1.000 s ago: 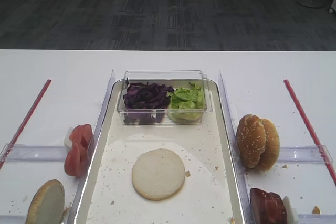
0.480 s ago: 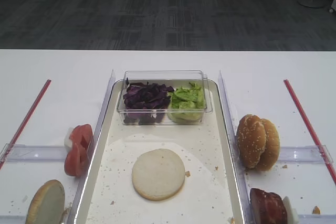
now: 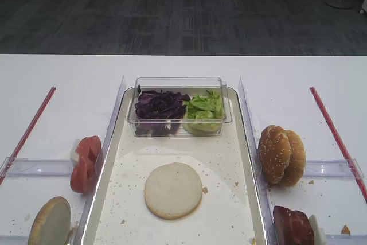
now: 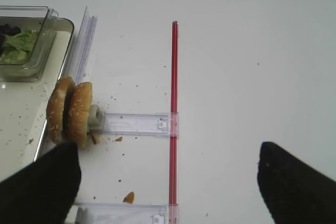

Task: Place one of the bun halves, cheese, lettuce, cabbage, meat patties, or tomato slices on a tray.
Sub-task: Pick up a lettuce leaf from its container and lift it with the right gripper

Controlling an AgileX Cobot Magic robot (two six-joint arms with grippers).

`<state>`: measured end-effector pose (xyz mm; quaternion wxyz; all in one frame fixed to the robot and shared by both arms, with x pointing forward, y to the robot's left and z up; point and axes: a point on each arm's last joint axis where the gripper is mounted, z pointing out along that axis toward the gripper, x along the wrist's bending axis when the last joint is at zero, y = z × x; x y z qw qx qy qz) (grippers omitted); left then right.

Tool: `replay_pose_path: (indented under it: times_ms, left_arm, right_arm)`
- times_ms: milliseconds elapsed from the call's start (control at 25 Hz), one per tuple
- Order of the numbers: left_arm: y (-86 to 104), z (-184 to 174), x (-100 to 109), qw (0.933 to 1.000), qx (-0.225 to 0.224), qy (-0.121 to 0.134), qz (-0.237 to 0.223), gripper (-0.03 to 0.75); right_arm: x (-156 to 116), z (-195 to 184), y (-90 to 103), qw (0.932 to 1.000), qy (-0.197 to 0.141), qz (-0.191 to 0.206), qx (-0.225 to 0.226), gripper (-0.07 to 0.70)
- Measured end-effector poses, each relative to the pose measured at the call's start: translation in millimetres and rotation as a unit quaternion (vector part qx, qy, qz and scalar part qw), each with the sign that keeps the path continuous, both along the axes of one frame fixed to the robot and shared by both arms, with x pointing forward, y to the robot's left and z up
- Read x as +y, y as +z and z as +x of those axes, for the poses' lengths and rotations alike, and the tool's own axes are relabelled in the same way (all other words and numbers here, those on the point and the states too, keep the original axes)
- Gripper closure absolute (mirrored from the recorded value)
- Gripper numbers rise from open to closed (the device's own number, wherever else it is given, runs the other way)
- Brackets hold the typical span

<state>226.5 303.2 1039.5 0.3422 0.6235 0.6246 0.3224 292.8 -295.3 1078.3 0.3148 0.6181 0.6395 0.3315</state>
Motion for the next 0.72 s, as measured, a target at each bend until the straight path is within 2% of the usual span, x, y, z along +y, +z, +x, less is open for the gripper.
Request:
replay_pose_path:
  times_ms: [200, 400, 720]
  left_arm:
    - [0.0, 0, 0, 1.0000, 0.000, 0.000, 0.000, 0.152]
    - [0.0, 0, 0, 1.0000, 0.000, 0.000, 0.000, 0.152]
    - [0.0, 0, 0, 1.0000, 0.000, 0.000, 0.000, 0.152]
  right_arm:
    - [1, 44, 12.7, 0.9987, 0.000, 0.011, 0.051, -0.061]
    - [1, 98, 17.8, 0.9938, -0.001, 0.013, 0.111, -0.060]
    - [2, 192, 9.0, 0.9819, 0.002, 0.025, 0.188, -0.061]
